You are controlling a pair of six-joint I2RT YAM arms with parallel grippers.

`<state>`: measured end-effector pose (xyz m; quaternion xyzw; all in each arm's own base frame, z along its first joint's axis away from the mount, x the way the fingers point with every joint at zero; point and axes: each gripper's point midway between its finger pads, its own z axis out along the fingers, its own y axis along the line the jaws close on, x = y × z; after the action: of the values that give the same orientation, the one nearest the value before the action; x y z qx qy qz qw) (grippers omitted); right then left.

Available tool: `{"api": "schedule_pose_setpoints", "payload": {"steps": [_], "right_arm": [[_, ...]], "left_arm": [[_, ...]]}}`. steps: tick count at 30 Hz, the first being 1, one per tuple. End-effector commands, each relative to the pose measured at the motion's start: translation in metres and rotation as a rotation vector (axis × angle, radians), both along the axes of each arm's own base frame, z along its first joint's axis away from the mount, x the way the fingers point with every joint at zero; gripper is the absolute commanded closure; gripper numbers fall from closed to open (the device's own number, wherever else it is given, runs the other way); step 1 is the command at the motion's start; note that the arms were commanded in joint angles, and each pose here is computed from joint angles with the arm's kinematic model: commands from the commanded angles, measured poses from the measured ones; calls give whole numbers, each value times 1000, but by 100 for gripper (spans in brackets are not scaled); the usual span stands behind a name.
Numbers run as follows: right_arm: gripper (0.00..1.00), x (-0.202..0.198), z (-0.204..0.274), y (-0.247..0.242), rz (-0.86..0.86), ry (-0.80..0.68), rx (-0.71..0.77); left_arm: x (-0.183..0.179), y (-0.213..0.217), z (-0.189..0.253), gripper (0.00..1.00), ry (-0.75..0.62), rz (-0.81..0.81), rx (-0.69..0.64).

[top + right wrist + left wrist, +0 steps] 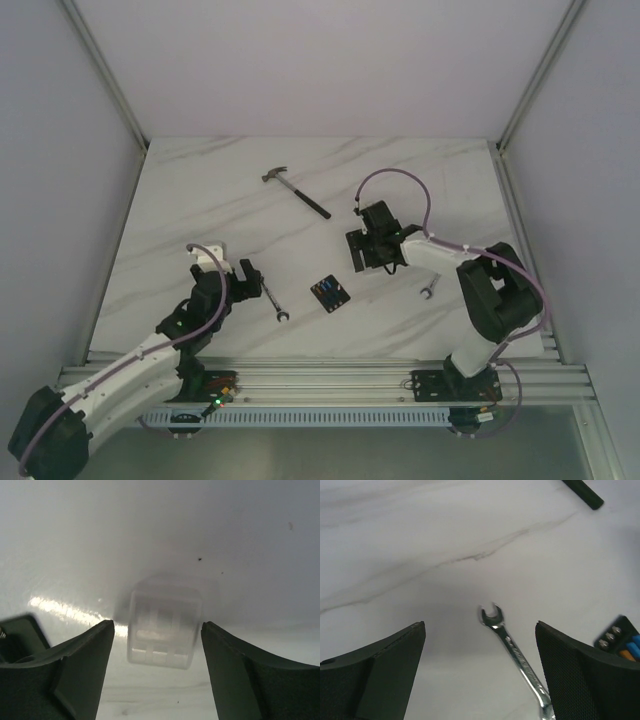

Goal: Snap on the fuse box
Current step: Move the fuse box cover to the center of the board, then adjust the fuse in the fuse box base.

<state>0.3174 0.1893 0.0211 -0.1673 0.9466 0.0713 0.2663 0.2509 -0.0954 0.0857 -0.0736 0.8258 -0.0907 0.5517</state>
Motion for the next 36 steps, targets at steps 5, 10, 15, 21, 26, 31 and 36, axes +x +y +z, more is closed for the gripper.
{"api": "schedule_pose_setpoints", "payload": {"steps": [5,10,15,21,26,31,36], "right_arm": [[18,-20,36,-3,-21,-34,-26],[26,-43,47,22,56,17,84],[47,-68,51,54,148,88,229],[62,-83,51,76,217,133,305],[69,-93,44,84,242,170,329],[73,-102,28,87,253,223,308],[76,-103,23,81,236,225,272]], "left_arm": [[0,-63,10,6,78,-160,-294],[-5,-90,10,11,132,-237,-407],[-7,-120,12,22,178,-308,-541],[-9,-148,4,32,242,-341,-576],[-13,-165,-3,36,282,-372,-583],[-17,-180,-10,41,321,-400,-588],[-21,-187,-18,44,352,-395,-576]]}}
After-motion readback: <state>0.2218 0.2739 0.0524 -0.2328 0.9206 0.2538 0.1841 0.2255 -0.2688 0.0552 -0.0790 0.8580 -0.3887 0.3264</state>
